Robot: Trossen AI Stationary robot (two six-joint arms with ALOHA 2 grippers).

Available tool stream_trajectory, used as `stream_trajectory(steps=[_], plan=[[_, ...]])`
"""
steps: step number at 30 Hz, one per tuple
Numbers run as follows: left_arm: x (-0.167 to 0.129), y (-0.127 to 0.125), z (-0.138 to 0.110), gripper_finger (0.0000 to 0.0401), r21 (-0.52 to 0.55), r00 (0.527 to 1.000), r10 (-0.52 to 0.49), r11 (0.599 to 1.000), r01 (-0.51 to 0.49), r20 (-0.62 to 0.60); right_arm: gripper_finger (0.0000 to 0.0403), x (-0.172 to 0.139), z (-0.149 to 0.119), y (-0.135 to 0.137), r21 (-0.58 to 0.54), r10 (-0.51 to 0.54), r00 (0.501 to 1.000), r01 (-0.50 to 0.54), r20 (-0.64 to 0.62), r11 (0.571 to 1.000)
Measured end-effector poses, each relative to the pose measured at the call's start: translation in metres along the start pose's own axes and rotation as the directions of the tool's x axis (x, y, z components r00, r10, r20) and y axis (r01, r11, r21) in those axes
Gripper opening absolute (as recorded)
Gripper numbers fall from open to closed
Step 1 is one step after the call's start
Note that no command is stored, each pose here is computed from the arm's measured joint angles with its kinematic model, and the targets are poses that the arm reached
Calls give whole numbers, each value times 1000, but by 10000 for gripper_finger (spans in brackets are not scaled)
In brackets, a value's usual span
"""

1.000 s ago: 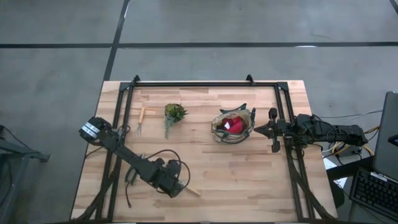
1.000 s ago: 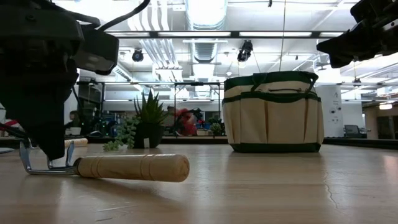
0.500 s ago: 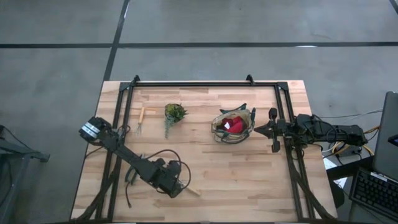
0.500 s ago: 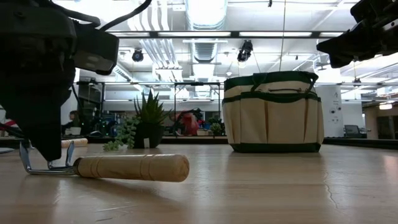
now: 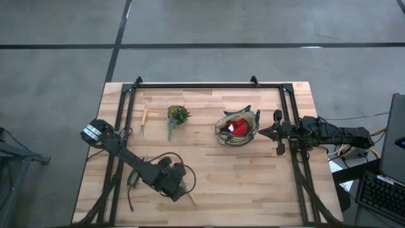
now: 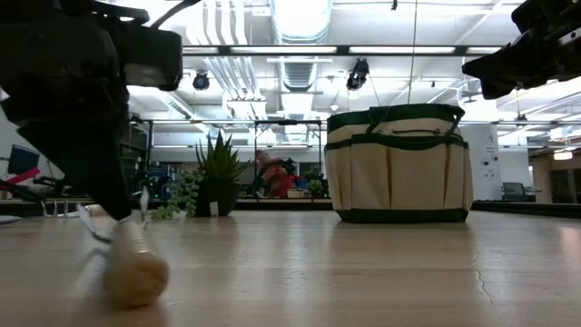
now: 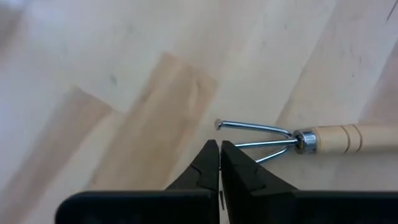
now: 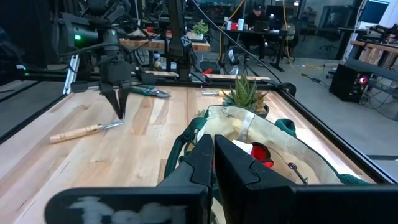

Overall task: Pick & Place Garden tools in Gardening bag
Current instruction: Put the bottom brown hand rake into the gardening bag

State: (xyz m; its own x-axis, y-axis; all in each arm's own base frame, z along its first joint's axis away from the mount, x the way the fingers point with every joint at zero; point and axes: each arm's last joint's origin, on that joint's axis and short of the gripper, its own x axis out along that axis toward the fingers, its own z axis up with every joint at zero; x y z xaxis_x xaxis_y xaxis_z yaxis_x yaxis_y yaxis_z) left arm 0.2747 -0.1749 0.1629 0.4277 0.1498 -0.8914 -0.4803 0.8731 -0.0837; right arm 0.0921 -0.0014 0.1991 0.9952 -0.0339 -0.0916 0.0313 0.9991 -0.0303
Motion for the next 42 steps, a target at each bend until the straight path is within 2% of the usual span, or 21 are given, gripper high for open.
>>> stream_trajectory(steps=[6,11,13,17,23,27,31,35,40,42], plan=[[-4,4,5,4,122,987,82,988,-99,135,8,0,0,0,1,0,1000,0,0,1000],[-12,11,12,4,246,936,199,930,-275,292,8,0,0,0,0,0,1000,0,0,1000],[-17,12,16,4,292,901,235,890,-351,366,8,0,0,0,-1,0,1000,0,0,1000],[-26,13,26,4,406,825,288,762,-505,486,8,0,0,0,-1,0,1000,0,-1,1000],[-35,16,52,4,400,676,389,584,-707,626,8,0,0,0,0,0,1000,0,-1,1000],[-37,22,70,2,383,609,447,499,-777,655,8,0,0,0,-1,0,1000,0,-1,1000],[-36,29,87,2,319,513,515,420,-850,687,8,0,0,0,-1,0,1000,0,-1,1000],[-35,34,101,1,286,437,565,339,-896,699,8,0,0,0,-1,0,1000,0,0,1000],[-33,37,115,1,303,423,583,296,-906,694,8,0,0,0,-1,0,1000,0,0,1000],[-34,37,122,1,296,416,587,295,-909,695,8,0,0,0,1,1,1000,-1,0,1000]])
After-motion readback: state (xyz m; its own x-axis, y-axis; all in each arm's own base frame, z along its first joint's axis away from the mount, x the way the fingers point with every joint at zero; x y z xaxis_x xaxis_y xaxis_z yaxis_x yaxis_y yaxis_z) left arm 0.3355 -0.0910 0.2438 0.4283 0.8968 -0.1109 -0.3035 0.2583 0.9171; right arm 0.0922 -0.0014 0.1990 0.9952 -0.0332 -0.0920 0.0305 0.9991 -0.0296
